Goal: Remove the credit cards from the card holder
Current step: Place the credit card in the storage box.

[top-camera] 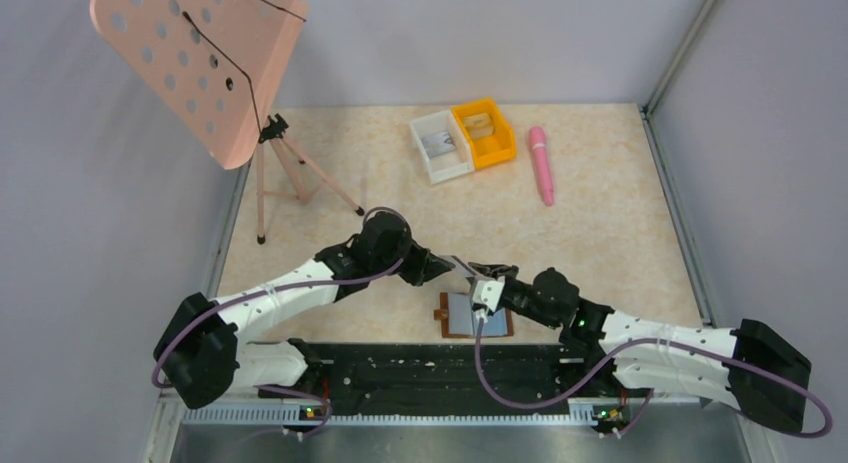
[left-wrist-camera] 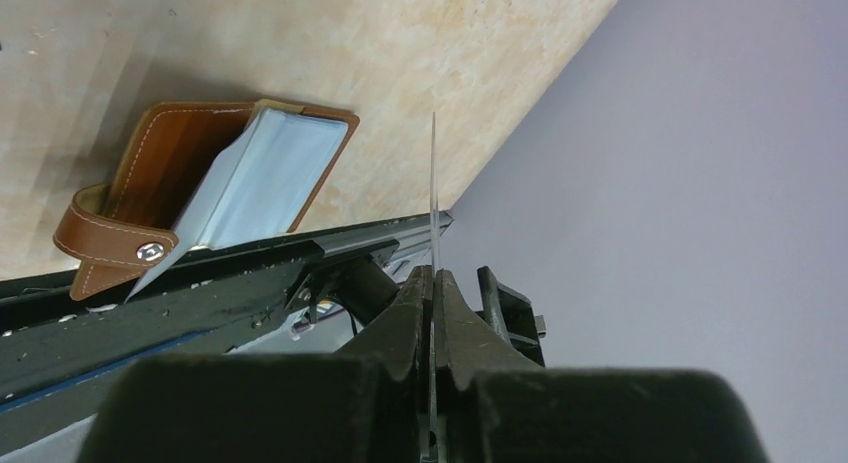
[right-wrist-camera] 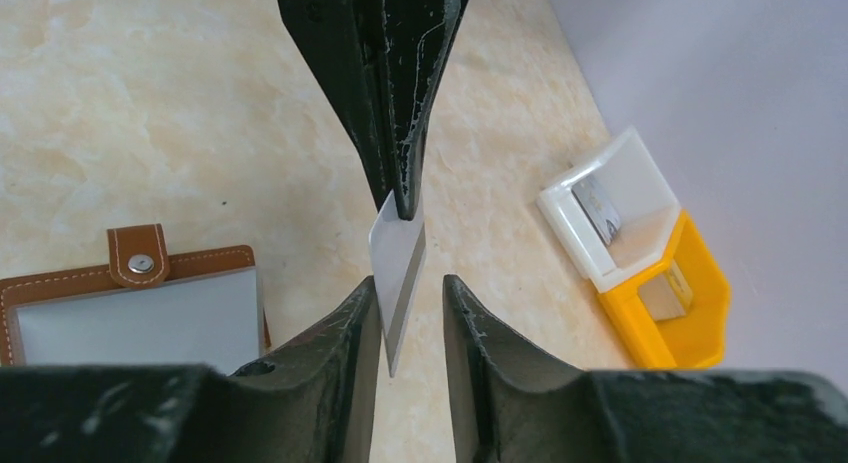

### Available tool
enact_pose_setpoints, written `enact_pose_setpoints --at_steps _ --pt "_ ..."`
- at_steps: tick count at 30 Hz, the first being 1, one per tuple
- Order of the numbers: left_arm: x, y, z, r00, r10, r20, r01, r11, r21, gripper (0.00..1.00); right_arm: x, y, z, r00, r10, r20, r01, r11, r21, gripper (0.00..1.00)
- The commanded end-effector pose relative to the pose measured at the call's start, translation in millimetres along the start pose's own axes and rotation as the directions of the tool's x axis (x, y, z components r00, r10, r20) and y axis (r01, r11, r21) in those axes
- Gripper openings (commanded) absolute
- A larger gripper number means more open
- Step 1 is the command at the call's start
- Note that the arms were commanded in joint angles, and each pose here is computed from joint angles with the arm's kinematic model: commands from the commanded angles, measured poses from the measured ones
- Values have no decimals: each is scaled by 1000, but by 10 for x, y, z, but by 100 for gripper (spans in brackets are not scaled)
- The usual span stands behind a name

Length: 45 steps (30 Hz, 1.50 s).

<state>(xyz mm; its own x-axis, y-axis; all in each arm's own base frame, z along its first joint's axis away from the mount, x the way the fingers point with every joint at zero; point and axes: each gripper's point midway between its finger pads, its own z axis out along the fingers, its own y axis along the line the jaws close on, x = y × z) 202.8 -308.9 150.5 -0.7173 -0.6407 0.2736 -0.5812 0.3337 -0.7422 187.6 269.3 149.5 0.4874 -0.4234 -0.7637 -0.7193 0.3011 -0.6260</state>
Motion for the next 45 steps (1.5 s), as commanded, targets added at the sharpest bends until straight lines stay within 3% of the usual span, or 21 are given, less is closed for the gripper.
enact_pose_setpoints --at_steps 1,3,7,10,13,16,20,24,27,31,34,40,45 --pt "53 -135 -23 1000 -5 -28 7 999 52 0 -197 -150 44 997 13 73 -18 997 72 23" --pt "55 -144 -45 1000 -3 -27 5 998 61 0 -192 -102 65 996 44 77 -48 997 54 16" --pt "50 -153 -100 1000 -3 -17 4 997 75 0 -114 85 73 993 98 73 -98 995 -5 12" --pt "43 -158 -131 1000 -2 -9 3 997 81 0 -54 88 54 991 124 51 -125 992 10 0" --pt "4 -180 -155 999 28 20 -30 994 103 0 -38 -78 21 976 214 28 -216 971 101 0" --pt "-151 -284 -194 976 167 139 -192 964 185 20 -47 -282 -5 912 409 24 -404 887 223 0" --pt "-414 -396 -399 860 360 362 -445 875 188 46 46 -400 14 741 669 -60 -610 707 357 0" --pt "-436 -519 -673 680 579 450 -686 718 114 65 11 -372 72 627 768 -130 -699 629 340 0" --pt "-331 -541 -765 558 720 413 -808 585 69 67 -26 -480 30 504 860 -77 -797 497 343 0" --pt "-229 -484 -857 506 780 369 -852 518 72 67 -283 -636 -70 404 915 20 -890 387 241 0" --pt "-22 -528 -934 436 829 351 -900 405 160 66 -507 -598 -158 399 917 -9 -909 397 129 0" --pt "383 -699 -1166 236 925 298 -947 151 283 63 -912 -339 -354 480 869 -118 -875 465 -137 0" --pt "809 -685 -1308 146 970 197 -874 33 486 61 -1196 -273 -470 497 861 -109 -846 453 -281 0"
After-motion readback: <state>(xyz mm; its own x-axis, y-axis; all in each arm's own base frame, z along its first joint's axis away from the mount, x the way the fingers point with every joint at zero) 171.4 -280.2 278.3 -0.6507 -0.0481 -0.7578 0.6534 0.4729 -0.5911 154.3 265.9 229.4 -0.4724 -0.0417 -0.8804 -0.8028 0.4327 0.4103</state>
